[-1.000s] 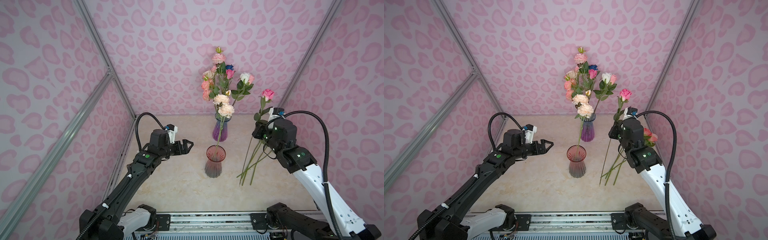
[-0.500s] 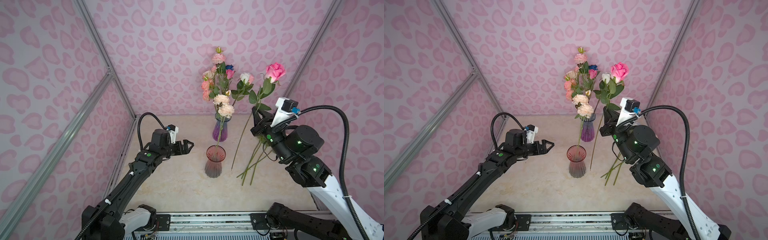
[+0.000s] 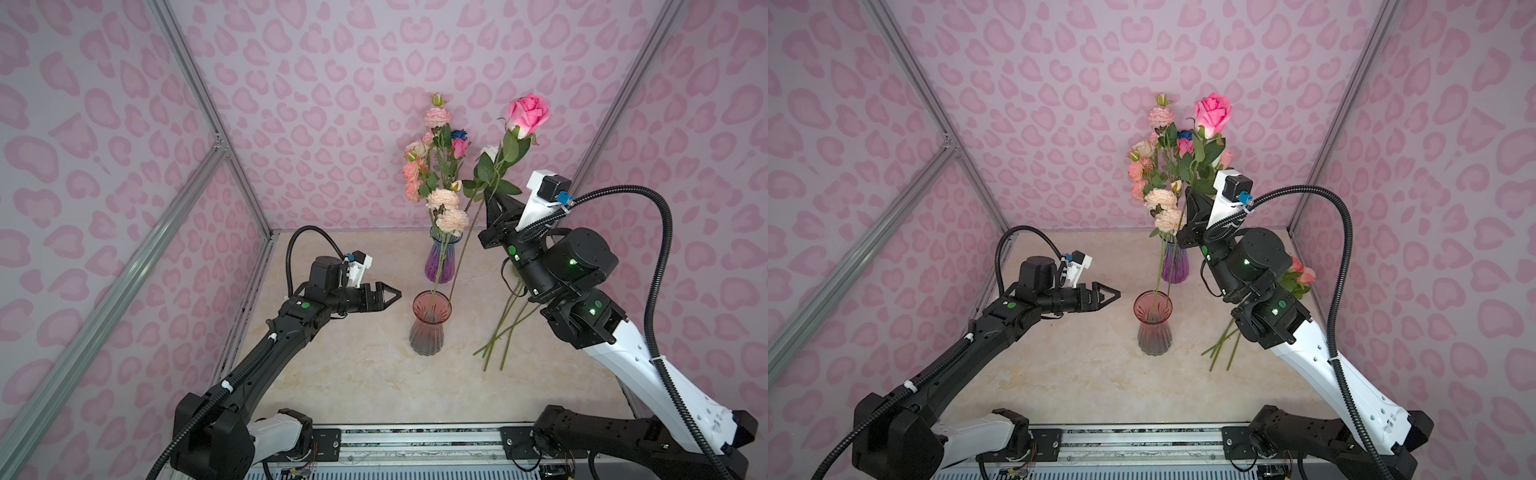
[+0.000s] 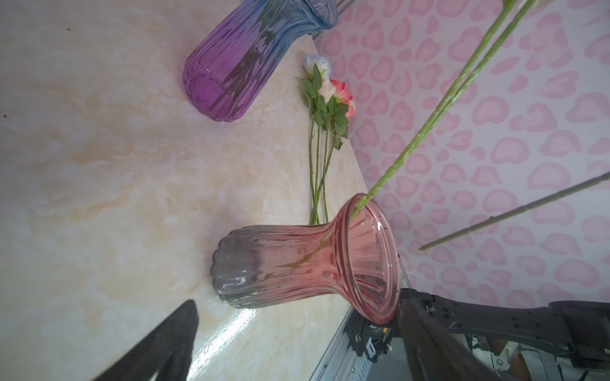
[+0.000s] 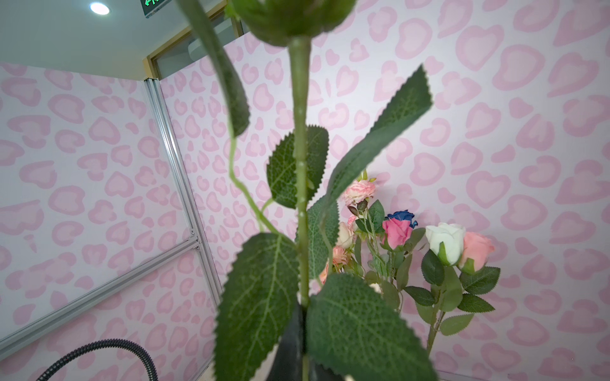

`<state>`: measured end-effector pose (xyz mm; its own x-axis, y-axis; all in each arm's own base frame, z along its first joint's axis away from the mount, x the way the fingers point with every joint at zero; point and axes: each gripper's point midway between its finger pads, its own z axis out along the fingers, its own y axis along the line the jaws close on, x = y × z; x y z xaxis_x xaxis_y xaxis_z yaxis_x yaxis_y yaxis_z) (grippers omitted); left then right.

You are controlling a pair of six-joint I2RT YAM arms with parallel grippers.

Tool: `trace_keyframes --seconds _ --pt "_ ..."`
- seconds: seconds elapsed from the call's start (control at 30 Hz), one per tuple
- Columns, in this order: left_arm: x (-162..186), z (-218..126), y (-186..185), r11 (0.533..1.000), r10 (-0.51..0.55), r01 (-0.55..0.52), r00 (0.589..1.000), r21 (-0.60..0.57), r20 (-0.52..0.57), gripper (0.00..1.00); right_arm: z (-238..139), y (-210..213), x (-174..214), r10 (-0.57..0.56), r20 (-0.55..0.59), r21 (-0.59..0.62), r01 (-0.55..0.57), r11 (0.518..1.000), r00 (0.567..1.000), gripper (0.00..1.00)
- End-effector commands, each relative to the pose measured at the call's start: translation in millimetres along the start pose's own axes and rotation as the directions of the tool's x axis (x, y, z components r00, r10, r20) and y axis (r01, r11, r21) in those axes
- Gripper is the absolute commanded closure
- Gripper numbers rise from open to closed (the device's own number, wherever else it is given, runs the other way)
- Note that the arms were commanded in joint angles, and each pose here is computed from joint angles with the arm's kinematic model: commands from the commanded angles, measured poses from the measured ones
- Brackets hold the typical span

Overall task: Arrange the flowers into the vase
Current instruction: 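Carry the pink rose over the pink-red vase with the right gripper, then lower the pink rose stem into the pink-red vase and open the right gripper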

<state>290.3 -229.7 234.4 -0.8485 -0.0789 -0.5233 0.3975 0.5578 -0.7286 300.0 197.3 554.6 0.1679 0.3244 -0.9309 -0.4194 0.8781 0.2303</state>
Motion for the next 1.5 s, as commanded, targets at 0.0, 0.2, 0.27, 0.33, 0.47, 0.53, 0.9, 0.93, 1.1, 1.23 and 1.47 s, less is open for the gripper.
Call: trace_keyframes --seconds 0.0,0.2,0.27,0.33,0.47,0.53,0.9,0.93,1.1,1.23,1.47 --pt "-4.6 0.9 -10.4 0.998 0.022 -0.023 1.000 0.053 0.005 0.04 4.5 1.3 9.0 0.001 0.008 -0.003 -0.001 1.000 1.000 1.00" --pt "-5.7 -1.7 -9.1 0.999 0.031 -0.031 0.999 0.034 0.020 0.04 2.9 -3.3 82.6 0.031 -0.125 0.010 -0.030 0.999 0.992 1.00" --pt "-6.0 -1.9 -8.4 0.999 0.031 -0.032 0.999 0.028 0.023 0.04 -3.8 -1.2 108.1 0.028 -0.178 0.007 -0.027 1.000 0.984 0.99" --pt "-6.0 -1.7 -7.5 0.999 0.029 -0.029 0.999 0.026 0.022 0.04 -12.9 2.2 129.4 0.015 -0.222 0.005 -0.014 1.000 0.975 0.98" --pt "-6.7 -0.9 -6.9 0.999 0.025 -0.026 0.999 0.024 0.022 0.04 -29.6 12.8 167.5 -0.023 -0.311 -0.023 0.016 1.000 0.950 0.94" --pt "-6.5 -0.8 -6.3 0.999 0.024 -0.024 0.999 0.022 0.022 0.04 -34.5 17.6 183.1 -0.040 -0.352 -0.040 0.028 0.999 0.935 0.92" --pt "-7.3 -0.6 -3.7 1.000 0.026 -0.026 0.999 0.008 0.026 0.03 -43.1 47.8 235.0 -0.181 -0.497 -0.148 0.123 0.981 0.849 0.71" --pt "-7.2 -0.6 -3.6 1.000 0.025 -0.025 0.999 0.008 0.025 0.03 -44.2 46.6 233.3 -0.179 -0.495 -0.138 0.127 0.982 0.850 0.70" --pt "-6.6 -0.1 -1.9 1.000 0.023 -0.023 0.999 0.002 0.024 0.03 -51.3 34.1 218.4 -0.146 -0.468 -0.087 0.119 0.989 0.872 0.60" --pt "-7.3 0.2 -1.8 1.000 0.022 -0.022 0.999 0.000 0.025 0.03 -59.8 29.9 203.0 -0.126 -0.457 -0.083 0.099 0.992 0.880 0.59" --pt "-8.5 -0.2 1.2 1.000 0.021 -0.020 0.999 -0.019 0.032 0.03 -80.8 6.6 168.8 -0.078 -0.409 -0.020 0.077 0.997 0.909 0.56"
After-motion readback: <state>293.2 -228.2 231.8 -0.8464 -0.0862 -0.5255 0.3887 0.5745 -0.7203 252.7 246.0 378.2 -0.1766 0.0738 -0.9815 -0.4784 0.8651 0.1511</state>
